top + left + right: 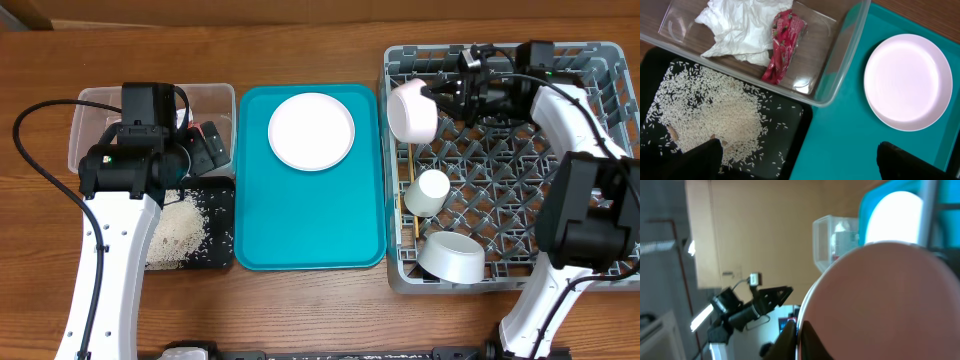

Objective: Sort waste into correct bins and load items into the dishwasher
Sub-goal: 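Lift the pink bowl and carry it right into the rack, then move the right gripper left back to the pink plate on the tray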

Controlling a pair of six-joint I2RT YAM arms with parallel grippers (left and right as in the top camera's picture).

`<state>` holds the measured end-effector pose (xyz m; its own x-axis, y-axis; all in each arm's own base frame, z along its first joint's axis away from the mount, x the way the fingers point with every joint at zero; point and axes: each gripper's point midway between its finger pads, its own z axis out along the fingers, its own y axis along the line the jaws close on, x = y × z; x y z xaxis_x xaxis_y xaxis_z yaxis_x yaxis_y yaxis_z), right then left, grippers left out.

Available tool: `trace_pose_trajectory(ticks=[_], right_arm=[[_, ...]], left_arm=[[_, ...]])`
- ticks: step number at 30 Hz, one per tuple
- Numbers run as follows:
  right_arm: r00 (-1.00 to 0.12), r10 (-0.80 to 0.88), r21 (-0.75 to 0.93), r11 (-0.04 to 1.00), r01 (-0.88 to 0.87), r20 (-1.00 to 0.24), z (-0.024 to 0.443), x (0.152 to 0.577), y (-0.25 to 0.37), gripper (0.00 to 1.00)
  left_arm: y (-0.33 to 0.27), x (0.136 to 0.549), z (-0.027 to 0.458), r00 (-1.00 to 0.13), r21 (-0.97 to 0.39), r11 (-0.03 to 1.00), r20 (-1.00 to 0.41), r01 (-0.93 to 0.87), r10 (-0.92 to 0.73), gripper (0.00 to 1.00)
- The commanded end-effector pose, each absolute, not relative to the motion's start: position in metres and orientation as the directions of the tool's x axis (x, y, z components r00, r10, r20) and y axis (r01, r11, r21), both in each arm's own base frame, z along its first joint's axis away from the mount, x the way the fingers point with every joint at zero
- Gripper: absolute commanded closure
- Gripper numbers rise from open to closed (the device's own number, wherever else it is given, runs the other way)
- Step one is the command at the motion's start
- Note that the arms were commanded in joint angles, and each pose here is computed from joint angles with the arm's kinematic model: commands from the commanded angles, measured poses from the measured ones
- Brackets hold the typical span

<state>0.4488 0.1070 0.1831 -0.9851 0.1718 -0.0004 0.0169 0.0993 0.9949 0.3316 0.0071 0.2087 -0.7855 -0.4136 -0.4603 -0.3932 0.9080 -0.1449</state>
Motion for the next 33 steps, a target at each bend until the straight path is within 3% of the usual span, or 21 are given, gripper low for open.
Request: trace_pose_trajectory(ticks=[1, 8, 16, 24, 33], right_arm=[[-0.971, 0.24, 0.964, 0.257, 0.07, 0.007, 0.156, 0.452, 0.088, 0.82], [-0.953, 0.302, 0.962, 0.254, 0.102, 0.021, 0.154, 0.446, 0.051, 0.55], [-0.914, 0.405, 0.956, 0.275, 0.106, -0.015, 0.17, 0.445, 0.002, 0.5], [-0.876, 0.435, 0.757, 0.639, 0.138, -0.207, 0.196, 0.432, -0.023, 0.51], [-0.841, 0.315, 0.561, 0.828, 0.016, -0.441, 0.272, 0.405, 0.045, 0.51]], left_arm=[[0.009, 0.334, 0.215, -0.776, -0.149, 0.907, -0.474, -0.395, -0.416, 0.0], [0.009, 0.334, 0.215, -0.776, -0.149, 0.907, -0.474, -0.395, -0.416, 0.0], [0.009, 0.334, 0.215, -0.776, -0.149, 0.907, -0.474, -0.395, -0.416, 0.0], [0.009, 0.334, 0.215, -0.776, -0.149, 0.907, -0.474, -0.395, -0.416, 0.0], [0.009, 0.334, 0.214, -0.776, -0.149, 0.906, -0.474, -0.395, -0.416, 0.0]])
